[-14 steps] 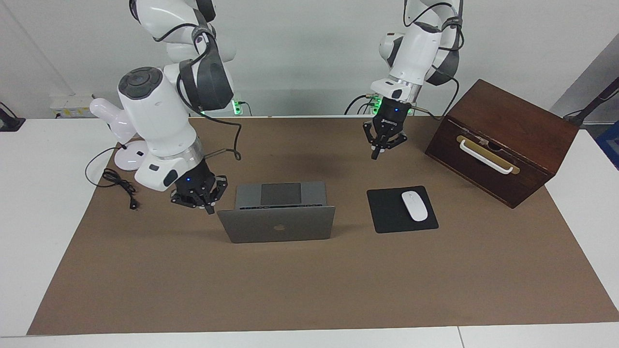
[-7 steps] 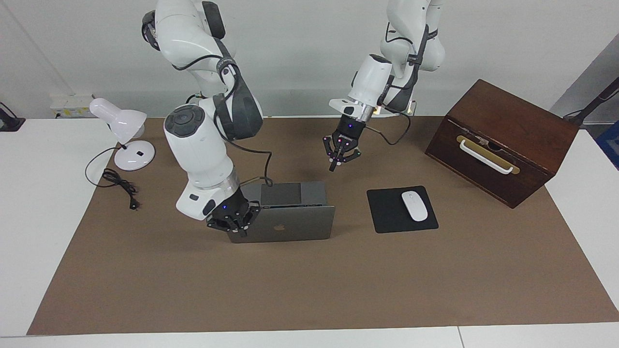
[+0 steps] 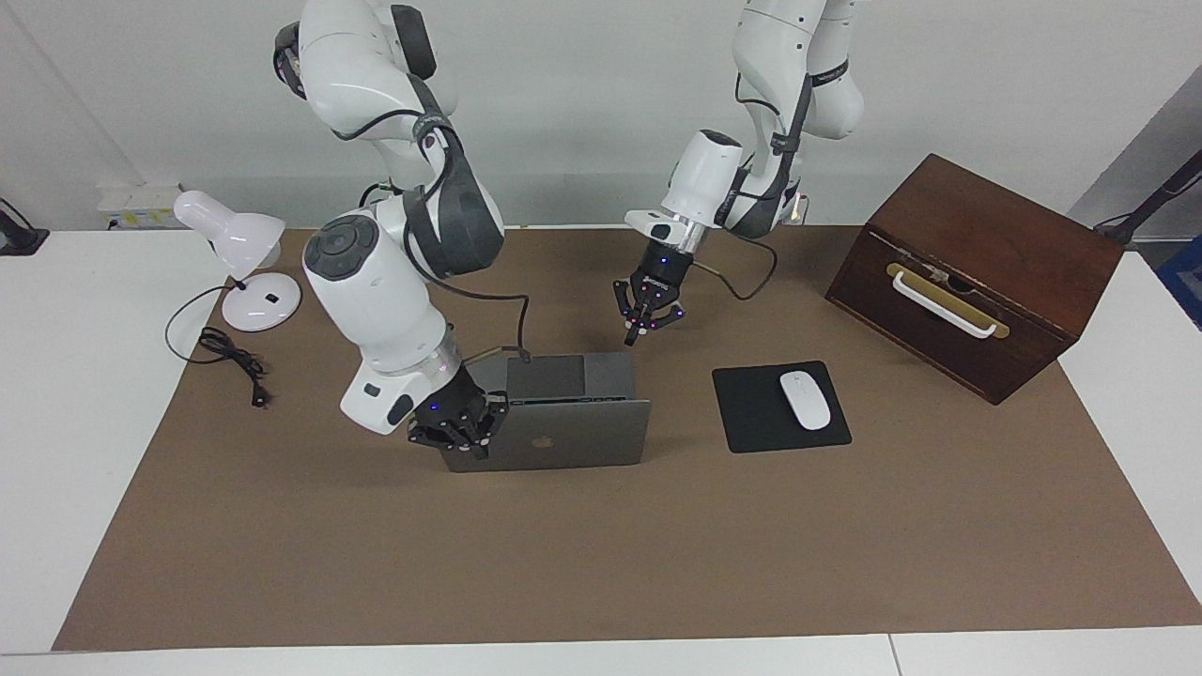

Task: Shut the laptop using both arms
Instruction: 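Hook the right gripper over the lid top while the left gripper braces the base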

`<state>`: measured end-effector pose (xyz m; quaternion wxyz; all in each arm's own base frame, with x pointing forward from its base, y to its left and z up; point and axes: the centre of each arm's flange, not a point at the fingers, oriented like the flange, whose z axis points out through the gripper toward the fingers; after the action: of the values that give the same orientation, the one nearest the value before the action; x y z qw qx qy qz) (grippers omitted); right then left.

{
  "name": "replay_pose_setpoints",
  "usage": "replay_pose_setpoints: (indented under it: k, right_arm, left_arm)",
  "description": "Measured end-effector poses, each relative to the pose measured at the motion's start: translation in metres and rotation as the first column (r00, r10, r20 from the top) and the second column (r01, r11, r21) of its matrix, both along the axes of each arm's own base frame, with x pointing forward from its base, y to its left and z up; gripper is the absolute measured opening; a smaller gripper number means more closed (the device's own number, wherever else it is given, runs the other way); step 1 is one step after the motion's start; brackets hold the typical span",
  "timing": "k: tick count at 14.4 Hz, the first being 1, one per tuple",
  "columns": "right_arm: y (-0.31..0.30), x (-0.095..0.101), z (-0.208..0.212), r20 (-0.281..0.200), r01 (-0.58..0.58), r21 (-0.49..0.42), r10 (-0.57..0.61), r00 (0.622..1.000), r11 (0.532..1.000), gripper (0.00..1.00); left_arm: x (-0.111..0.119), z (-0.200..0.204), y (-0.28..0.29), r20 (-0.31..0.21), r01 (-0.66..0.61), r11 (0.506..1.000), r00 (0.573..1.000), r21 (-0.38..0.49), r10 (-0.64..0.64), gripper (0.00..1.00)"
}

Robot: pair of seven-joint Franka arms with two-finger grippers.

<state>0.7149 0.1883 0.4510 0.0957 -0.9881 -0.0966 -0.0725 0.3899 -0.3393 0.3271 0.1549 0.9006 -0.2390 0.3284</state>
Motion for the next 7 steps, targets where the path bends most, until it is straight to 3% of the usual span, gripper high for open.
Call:
replay_pose_setpoints:
  k: [7]
  right_arm:
    - [0.005,-0.004,-0.02,-0.036,-0.008,-0.008,0.008,0.999,1.0,0.01]
  left_arm:
    - [0.005,-0.031,-0.012,0.025,0.051,0.998,0.998,0.041,-0.052,0.01]
